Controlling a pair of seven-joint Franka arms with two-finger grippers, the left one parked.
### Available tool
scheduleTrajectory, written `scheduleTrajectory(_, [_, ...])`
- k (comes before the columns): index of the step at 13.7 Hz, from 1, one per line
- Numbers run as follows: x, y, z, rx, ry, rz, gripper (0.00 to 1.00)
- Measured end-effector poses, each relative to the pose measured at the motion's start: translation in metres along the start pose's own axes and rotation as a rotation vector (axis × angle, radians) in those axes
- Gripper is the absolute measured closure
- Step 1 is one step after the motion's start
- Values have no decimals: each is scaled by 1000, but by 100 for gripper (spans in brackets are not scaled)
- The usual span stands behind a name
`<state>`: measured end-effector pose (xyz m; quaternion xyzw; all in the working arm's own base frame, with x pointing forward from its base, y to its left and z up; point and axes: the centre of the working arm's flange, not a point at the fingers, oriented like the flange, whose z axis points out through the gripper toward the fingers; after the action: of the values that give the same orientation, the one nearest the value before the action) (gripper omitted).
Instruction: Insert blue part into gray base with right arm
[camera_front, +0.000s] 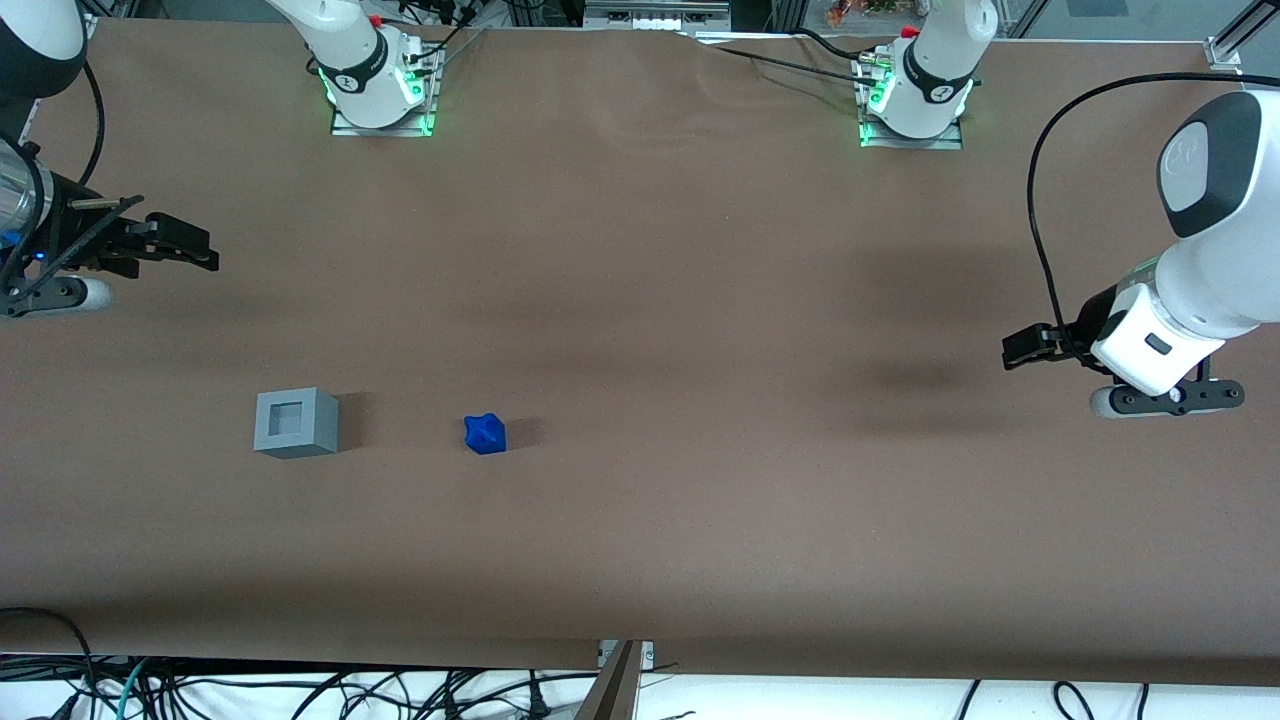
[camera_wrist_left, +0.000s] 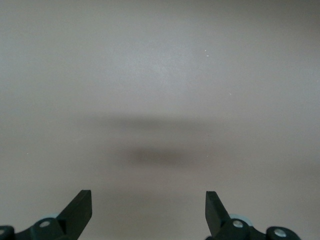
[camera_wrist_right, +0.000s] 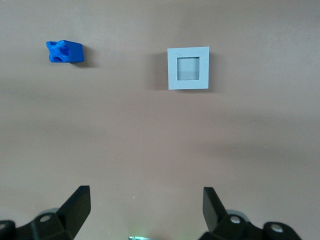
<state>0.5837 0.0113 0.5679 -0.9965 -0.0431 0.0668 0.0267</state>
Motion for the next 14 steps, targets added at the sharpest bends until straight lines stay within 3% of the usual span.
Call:
scheduleTrajectory(4, [-1, -1, -3, -27, 5, -7, 0])
scheduleTrajectory(14, [-1, -10, -4, -28, 8, -26, 0])
